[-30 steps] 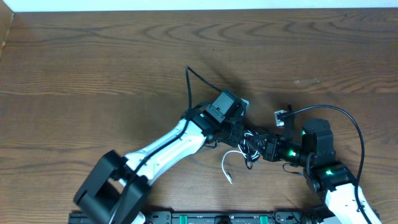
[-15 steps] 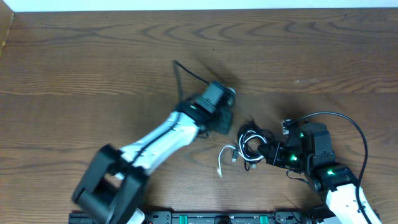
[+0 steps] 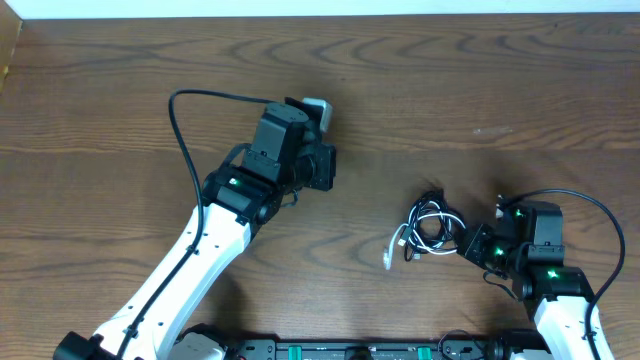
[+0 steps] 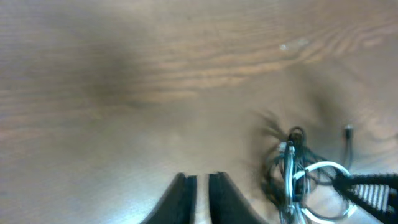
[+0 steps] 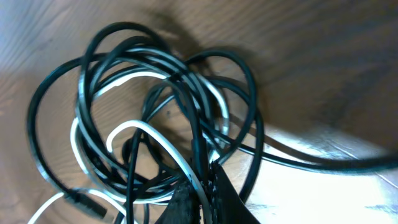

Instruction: Untangle cables

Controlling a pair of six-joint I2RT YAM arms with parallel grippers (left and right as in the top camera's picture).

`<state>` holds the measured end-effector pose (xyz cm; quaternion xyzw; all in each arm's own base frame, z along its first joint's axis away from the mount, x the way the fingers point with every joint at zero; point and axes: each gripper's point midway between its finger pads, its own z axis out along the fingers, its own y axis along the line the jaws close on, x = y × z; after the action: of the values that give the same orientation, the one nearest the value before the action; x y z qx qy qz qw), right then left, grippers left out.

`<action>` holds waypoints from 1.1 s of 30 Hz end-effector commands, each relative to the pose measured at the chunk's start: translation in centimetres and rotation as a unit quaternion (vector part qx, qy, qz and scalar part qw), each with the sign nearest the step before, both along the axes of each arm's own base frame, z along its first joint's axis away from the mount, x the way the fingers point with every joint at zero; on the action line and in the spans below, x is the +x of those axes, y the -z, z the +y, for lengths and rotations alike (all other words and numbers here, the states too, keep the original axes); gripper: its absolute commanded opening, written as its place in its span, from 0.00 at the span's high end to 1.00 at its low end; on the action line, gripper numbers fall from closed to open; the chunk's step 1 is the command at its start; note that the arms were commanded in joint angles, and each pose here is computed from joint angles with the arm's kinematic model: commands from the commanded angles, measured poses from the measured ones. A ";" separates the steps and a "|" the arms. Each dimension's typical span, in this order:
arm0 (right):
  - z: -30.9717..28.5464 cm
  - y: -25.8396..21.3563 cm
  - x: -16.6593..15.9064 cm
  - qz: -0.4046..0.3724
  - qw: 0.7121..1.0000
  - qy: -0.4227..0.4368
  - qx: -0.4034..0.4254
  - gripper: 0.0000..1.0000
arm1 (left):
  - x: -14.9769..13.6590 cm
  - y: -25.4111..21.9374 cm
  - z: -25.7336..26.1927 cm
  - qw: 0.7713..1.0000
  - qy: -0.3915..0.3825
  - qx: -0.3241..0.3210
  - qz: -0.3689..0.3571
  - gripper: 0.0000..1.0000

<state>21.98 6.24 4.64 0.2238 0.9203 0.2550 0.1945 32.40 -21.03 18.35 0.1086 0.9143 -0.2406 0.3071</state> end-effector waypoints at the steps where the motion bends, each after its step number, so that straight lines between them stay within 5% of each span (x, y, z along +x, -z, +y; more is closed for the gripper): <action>1: 1.1 -1.0 0.3 -0.040 0.997 -0.062 0.005 0.99 | -1.9 0.9 -1.2 0.998 0.041 -0.026 0.045 0.60; 5: 3.3 -2.6 0.3 -0.099 0.982 -0.156 0.034 0.99 | -3.0 1.6 -2.4 0.993 0.086 -0.040 0.067 0.23; 9: 3.8 -3.0 0.1 -0.114 0.976 -0.180 0.039 0.99 | -4.9 1.4 -5.3 0.977 0.192 -0.073 0.061 0.06; 24: 4.9 -3.6 -0.5 -0.117 0.970 -0.200 0.073 0.99 | -4.7 7.9 -11.0 0.964 0.265 -0.010 0.027 0.07; 33: 5.0 -3.4 -1.0 -0.109 0.969 -0.206 0.075 0.99 | -5.5 12.8 -13.4 0.960 0.274 0.005 0.059 0.26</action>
<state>21.08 10.92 7.50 0.0302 0.9033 0.3702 0.2145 27.15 -34.26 6.71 0.3434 0.8628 -0.3244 0.1799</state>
